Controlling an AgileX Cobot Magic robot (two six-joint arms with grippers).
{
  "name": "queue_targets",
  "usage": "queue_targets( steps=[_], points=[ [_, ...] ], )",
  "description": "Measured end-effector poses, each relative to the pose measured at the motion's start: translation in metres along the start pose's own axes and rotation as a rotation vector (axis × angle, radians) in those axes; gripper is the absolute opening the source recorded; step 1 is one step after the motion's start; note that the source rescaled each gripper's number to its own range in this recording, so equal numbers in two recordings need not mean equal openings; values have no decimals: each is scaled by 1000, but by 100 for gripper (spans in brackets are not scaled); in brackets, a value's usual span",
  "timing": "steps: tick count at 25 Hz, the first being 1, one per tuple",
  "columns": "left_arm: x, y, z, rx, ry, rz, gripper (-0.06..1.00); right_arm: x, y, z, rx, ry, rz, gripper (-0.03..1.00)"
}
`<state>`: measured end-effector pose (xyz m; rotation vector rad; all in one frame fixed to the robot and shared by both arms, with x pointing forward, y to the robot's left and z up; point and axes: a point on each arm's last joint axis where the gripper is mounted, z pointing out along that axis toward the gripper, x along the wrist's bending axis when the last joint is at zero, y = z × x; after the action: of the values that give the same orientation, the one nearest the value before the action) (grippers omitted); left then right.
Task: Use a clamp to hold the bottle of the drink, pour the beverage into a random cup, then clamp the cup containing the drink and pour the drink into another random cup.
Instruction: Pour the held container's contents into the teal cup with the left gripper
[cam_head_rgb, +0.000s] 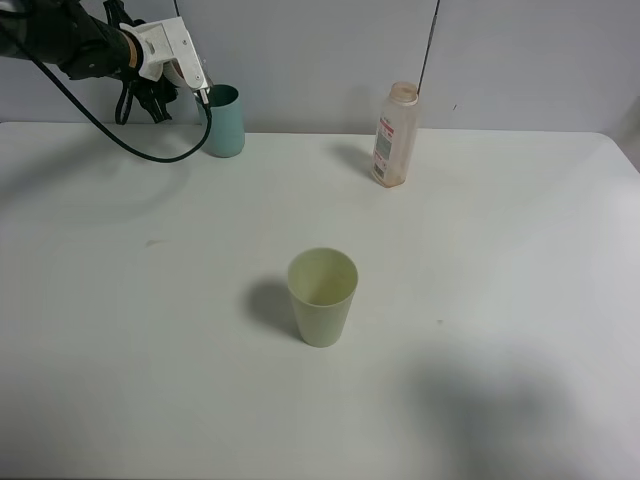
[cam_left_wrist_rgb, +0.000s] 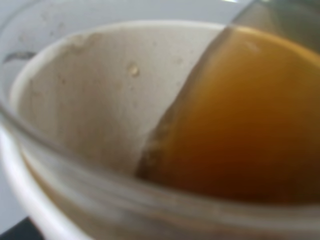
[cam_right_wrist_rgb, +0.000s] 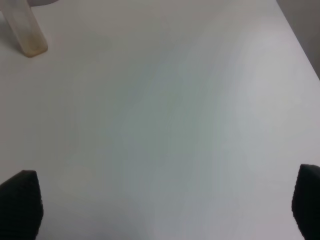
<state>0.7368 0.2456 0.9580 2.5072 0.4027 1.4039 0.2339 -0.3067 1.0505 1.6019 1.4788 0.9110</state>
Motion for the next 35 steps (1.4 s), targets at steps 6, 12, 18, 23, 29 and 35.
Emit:
queue_targets(
  steps=[6, 12, 18, 23, 29, 35],
  points=[
    [0, 0, 0, 0, 0, 23, 2, 0, 0, 0, 0, 0, 0, 100],
    [0, 0, 0, 0, 0, 44, 2, 0, 0, 0, 0, 0, 0, 100],
    [0, 1, 0, -1, -1, 69, 2, 0, 0, 0, 0, 0, 0, 100],
    [-1, 3, 0, -3, -3, 85, 2, 0, 0, 0, 0, 0, 0, 100],
    [-2, 4, 0, -6, -4, 102, 2, 0, 0, 0, 0, 0, 0, 100],
    [-1, 6, 0, -5, -1, 108, 2, 0, 0, 0, 0, 0, 0, 100]
  ],
)
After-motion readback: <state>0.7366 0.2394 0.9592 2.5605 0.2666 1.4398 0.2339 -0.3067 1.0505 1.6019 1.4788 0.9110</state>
